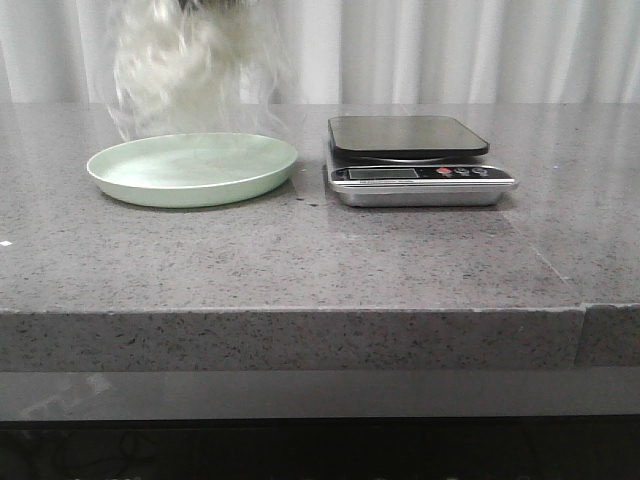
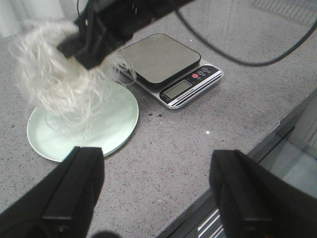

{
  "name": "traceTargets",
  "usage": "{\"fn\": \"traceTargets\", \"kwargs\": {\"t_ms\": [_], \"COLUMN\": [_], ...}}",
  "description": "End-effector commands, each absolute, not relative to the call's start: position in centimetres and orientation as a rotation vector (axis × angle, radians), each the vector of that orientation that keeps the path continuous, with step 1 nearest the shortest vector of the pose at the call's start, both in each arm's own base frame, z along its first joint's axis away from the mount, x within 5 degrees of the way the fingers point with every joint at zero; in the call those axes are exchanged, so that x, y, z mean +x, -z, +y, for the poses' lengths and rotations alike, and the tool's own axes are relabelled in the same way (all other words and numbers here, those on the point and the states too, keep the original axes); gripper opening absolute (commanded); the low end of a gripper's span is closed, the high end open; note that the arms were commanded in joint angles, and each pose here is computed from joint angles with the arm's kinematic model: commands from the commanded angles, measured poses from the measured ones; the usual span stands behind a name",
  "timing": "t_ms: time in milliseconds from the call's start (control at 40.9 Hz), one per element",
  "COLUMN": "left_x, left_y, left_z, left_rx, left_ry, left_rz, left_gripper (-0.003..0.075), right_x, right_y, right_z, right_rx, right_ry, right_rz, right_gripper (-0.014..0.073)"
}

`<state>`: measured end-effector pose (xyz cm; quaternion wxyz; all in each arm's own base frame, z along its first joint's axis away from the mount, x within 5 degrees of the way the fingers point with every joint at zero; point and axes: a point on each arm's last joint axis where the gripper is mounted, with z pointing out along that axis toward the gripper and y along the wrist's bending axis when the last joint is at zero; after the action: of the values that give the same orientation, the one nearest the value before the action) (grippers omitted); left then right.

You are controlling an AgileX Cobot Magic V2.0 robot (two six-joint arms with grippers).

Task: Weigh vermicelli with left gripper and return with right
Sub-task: 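Carry the vermicelli with the right gripper back over the green plate, then open the right gripper to release the vermicelli onto the plate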

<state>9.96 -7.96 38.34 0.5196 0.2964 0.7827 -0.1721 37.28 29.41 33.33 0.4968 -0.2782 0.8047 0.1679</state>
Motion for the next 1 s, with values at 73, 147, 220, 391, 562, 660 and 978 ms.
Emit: {"fn": "traceTargets", "kwargs": {"t_ms": [73, 147, 220, 391, 562, 660, 978], "left_x": [9.9, 9.9, 9.9, 9.9, 9.9, 9.9, 9.9], "left_y": [-39.9, -39.9, -39.9, -39.9, -39.9, -39.9, -39.9], "left_z": [-8.1, -8.1, -8.1, -8.1, -8.1, -8.1, -8.1], "left_rx": [0.662, 0.662, 0.662, 0.661, 0.661, 0.661, 0.661], "left_ry": [0.459, 0.459, 0.459, 0.460, 0.460, 0.460, 0.460], "left_rz": [1.787, 1.787, 1.787, 1.785, 1.785, 1.785, 1.785], "left_gripper": [0.0501, 0.0501, 0.0501, 0.0501, 0.0501, 0.0501, 0.0501], "right_x": [37.0, 37.0, 36.9, 35.7, 33.2, 31.5, 24.3], "right_y": [-36.3, -36.1, -36.1, -38.4, -42.6, -44.9, -46.5], "right_z": [29.2, 29.2, 29.1, 28.2, 25.5, 23.3, 17.3], "right_rx": [-0.645, -0.649, -0.651, -0.643, -0.629, -0.614, -0.612], "right_ry": [-0.429, -0.426, -0.424, -0.427, -0.413, -0.395, -0.358], "right_rz": [1.841, 1.853, 1.861, 1.840, 1.836, 1.855, 1.886], "right_gripper": [0.0309, 0.0426, 0.0500, 0.0513, 0.0514, 0.0514, 0.0514]}}
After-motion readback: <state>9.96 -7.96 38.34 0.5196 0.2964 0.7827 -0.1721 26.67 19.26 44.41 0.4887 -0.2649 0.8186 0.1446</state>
